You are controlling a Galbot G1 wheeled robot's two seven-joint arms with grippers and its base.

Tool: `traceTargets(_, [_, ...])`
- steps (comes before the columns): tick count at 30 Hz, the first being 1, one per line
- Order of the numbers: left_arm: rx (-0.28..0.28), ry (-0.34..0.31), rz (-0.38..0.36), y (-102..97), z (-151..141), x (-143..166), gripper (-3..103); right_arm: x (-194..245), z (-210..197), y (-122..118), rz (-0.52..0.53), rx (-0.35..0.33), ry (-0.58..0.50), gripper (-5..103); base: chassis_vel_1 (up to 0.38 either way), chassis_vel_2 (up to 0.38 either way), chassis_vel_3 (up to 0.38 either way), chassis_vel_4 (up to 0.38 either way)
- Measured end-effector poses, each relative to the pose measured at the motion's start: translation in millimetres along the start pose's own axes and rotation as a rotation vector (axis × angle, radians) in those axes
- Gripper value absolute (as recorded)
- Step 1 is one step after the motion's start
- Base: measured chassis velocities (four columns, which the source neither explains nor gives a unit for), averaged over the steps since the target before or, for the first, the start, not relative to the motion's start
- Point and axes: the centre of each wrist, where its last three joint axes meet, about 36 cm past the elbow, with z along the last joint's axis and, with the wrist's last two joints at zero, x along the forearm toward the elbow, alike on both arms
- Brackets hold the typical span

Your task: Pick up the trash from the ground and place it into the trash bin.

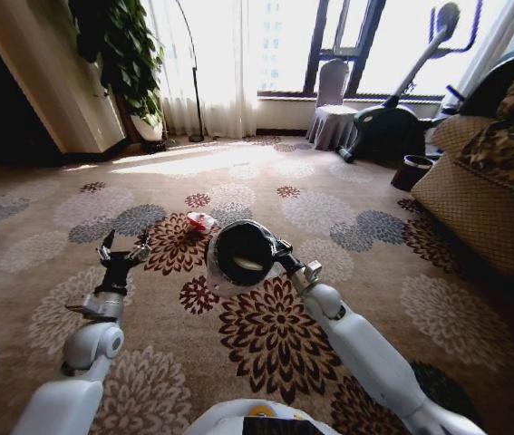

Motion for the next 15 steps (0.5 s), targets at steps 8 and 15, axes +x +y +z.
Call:
traceTargets(8, [0.006, 0.084, -0.021, 6.9, 43, -7, 98, 24, -12, 3, -0.001, 0.014, -0.030, 0, -0.053, 0.043, 0.044, -0.050])
traceTargets(15, [-0.003, 0.096, 0.006, 17.7, 44, -31, 99, 27, -12, 6, 0.002, 0.009, -0.041, 0, -0.198, 0.185, 0.197, -0.192])
